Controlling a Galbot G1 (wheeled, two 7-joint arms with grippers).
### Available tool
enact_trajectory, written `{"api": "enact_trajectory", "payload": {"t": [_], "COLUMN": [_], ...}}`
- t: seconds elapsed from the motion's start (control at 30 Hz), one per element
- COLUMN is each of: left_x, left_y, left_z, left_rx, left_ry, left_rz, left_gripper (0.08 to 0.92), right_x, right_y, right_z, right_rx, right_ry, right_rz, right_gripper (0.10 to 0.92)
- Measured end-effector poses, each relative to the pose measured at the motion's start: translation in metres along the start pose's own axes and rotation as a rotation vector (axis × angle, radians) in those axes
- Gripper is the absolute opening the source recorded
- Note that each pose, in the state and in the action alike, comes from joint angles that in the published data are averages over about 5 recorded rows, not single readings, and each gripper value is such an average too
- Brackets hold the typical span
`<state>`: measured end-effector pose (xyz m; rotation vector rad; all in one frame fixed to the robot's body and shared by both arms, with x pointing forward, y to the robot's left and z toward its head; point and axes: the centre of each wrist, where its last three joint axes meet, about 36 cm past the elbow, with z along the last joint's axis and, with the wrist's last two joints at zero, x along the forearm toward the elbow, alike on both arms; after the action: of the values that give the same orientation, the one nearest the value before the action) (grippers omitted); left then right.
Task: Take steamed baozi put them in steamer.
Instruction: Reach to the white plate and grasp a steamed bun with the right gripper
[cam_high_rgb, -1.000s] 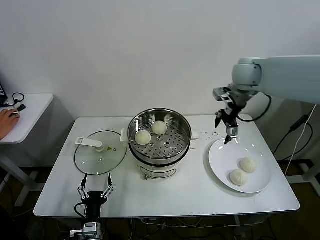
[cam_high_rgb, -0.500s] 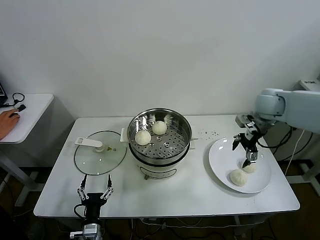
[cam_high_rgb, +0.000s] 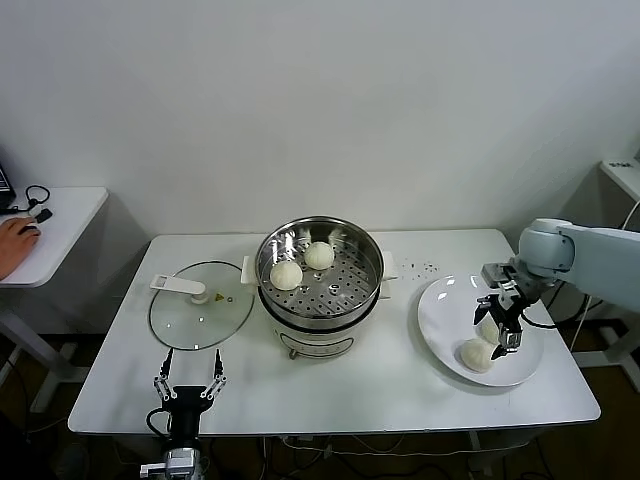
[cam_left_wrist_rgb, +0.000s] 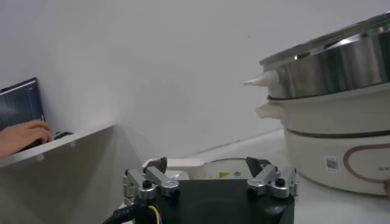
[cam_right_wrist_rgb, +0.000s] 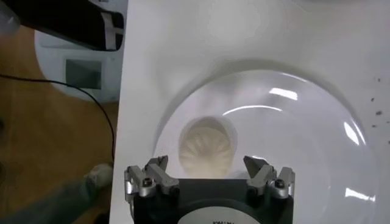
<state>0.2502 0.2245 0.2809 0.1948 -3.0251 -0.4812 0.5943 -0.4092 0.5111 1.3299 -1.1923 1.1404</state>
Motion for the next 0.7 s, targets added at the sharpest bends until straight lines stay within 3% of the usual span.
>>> {"api": "enact_trajectory", "payload": {"t": [0.7], "left_x": [0.000], "left_y": [-0.001], "left_z": [0.001], "left_rx": [-0.002], "left_ry": [0.004], "left_rz": [0.000], "left_gripper": [0.823], "right_x": [-0.043], "right_y": [0.002], "right_z": [0.008], "right_rx": [-0.034], "right_ry": [0.006], "right_rz": [0.015], "right_gripper": [0.823]}}
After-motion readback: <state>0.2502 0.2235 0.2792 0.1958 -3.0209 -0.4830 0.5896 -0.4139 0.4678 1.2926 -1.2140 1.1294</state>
